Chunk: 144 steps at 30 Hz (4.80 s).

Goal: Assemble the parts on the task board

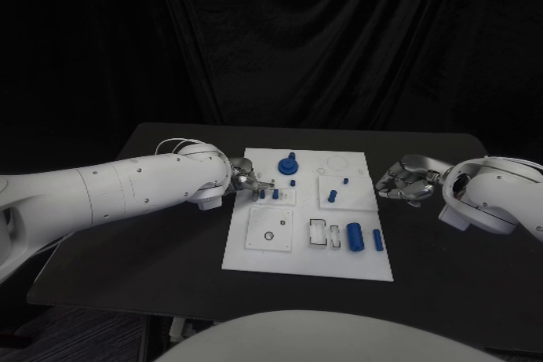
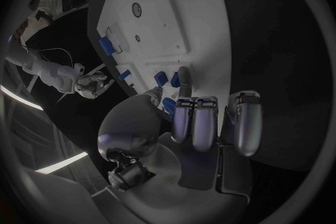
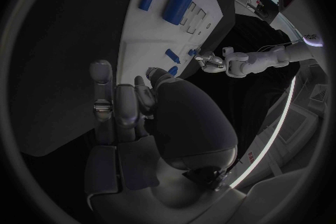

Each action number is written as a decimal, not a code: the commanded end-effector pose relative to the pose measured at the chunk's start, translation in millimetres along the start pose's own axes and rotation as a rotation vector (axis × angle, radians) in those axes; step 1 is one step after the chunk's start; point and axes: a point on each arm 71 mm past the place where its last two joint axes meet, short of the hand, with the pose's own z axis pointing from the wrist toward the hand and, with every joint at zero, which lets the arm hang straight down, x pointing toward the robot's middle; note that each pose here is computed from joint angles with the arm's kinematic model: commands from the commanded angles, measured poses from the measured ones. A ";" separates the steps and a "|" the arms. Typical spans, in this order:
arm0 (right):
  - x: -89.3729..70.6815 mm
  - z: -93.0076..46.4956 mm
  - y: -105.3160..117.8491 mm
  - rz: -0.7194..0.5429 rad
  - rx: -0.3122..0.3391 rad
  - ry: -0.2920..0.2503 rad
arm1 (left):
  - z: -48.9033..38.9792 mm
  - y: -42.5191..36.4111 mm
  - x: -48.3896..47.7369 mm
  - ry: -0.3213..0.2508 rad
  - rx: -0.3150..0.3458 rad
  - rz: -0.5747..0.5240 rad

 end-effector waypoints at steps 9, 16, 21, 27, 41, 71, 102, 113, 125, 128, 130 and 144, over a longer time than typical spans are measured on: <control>-0.3 -2.1 -3.3 0.004 0.007 -0.012 | -13.6 0.7 -10.4 -0.301 0.198 -0.092; -2.8 -3.7 -4.3 0.009 -0.010 -0.038 | -43.4 -7.9 -39.5 -0.557 0.406 -0.027; -4.5 -4.3 -3.1 0.013 -0.030 -0.063 | -57.3 -18.1 -57.4 -0.597 0.560 0.049; -6.1 -4.6 -3.2 0.015 -0.042 -0.080 | -51.8 -28.5 -61.9 -0.524 0.650 0.153; -7.0 -5.4 -5.1 0.015 -0.044 -0.082 | 2.6 -55.6 -30.8 -0.344 0.695 0.456; -4.3 -5.4 -2.7 0.013 -0.043 -0.061 | 26.2 -73.4 -13.4 -0.259 0.619 0.548; -3.5 -6.0 -4.9 0.012 -0.029 -0.045 | 6.9 -71.8 -22.7 -0.478 0.786 0.568; -4.7 -7.2 -8.3 0.013 -0.018 -0.048 | -29.2 -65.1 -47.8 -0.579 0.913 0.370; -5.8 -7.0 -10.7 0.013 -0.011 -0.052 | -44.2 -26.2 -69.9 -0.358 1.003 -0.476; -5.8 -6.7 -10.8 0.013 -0.010 -0.052 | -43.6 -20.3 -72.4 -0.275 1.022 -0.668; -5.4 -6.4 -10.7 0.013 -0.010 -0.050 | -43.0 -17.6 -74.1 -0.223 1.036 -0.793; -3.2 -5.4 -11.4 0.013 -0.008 -0.044 | -33.3 -12.7 -80.3 -0.022 1.054 -1.294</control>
